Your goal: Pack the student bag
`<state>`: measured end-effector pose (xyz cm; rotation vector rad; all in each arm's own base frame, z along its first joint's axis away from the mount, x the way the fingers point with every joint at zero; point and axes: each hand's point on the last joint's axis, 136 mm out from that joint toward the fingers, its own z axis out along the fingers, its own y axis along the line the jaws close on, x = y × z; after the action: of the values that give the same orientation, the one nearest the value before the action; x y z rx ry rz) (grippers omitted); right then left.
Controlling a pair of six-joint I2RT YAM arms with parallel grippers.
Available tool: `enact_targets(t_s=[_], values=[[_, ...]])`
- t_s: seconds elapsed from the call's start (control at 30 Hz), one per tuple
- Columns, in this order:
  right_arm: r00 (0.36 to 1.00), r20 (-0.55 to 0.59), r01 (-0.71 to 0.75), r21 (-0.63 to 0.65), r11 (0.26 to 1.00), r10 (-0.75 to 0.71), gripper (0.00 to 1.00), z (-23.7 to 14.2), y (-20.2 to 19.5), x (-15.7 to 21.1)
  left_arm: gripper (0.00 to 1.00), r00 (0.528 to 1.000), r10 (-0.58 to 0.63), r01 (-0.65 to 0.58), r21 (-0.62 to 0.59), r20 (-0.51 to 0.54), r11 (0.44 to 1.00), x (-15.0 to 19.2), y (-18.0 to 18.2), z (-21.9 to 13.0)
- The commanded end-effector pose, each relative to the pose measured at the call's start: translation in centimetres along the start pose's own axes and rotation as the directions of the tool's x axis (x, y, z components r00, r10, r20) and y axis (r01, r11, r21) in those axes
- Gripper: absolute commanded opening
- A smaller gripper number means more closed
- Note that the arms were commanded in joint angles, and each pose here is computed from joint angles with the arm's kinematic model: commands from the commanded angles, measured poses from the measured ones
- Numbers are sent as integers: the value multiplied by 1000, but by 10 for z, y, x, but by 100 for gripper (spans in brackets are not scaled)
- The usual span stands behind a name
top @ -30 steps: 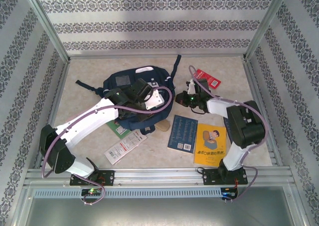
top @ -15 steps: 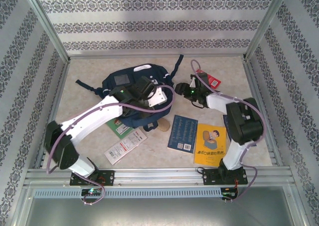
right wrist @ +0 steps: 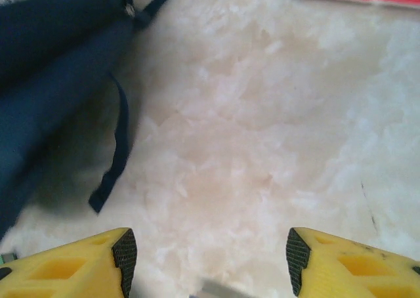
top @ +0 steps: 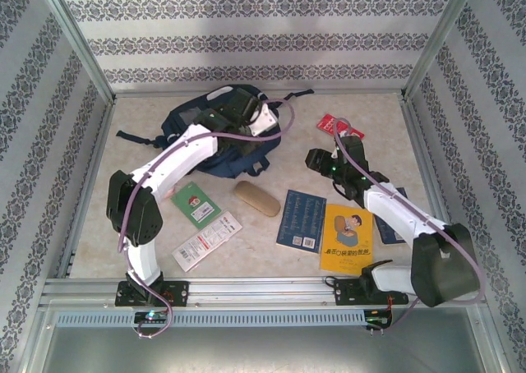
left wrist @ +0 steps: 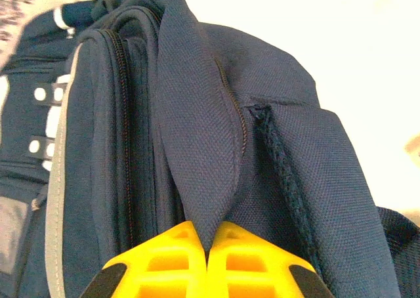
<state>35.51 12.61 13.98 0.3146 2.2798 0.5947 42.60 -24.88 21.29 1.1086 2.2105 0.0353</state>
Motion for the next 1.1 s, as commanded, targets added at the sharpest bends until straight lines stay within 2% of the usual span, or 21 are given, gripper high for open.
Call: enact_targets(t_s=[0.0, 0.13, 0.3, 0.4, 0.5, 0.7, 0.9, 1.0, 1.07], values=[[999, -28, 46, 25, 999, -45, 66, -10, -8, 16, 0, 988, 68, -51, -125, 137, 991, -40, 36, -14], [997, -49, 62, 1, 998, -62, 70, -16, -7, 26, 0, 992, 63, -52, -95, 108, 994, -47, 35, 14], [991, -73, 115, -24, 993, -116, 70, -25, 1, 32, 0, 993, -90, 85, 60, 83, 995, -51, 12, 57], [984, -76, 157, -30, 987, -159, 73, -31, 3, 32, 5, 985, -167, 159, 140, 47, 977, -47, -4, 78], [974, -86, 202, -82, 976, -209, 73, -34, 14, 36, 14, 979, -203, 194, 189, 32, 963, -43, -14, 83], [929, -120, 327, -183, 927, -351, 72, -32, 48, 57, 46, 967, -243, 221, 221, 81, 950, -51, -16, 55], [824, -225, 463, -263, 846, -520, 76, -18, 77, 93, 54, 923, -356, 318, 232, 146, 919, -58, -5, 6], [729, -278, 560, -283, 779, -625, 83, -8, 89, 111, 56, 867, -472, 442, 196, 156, 876, -45, 10, -19], [655, -310, 618, -304, 725, -689, 92, -2, 95, 125, 57, 824, -542, 515, 180, 166, 838, -31, 15, -37]])
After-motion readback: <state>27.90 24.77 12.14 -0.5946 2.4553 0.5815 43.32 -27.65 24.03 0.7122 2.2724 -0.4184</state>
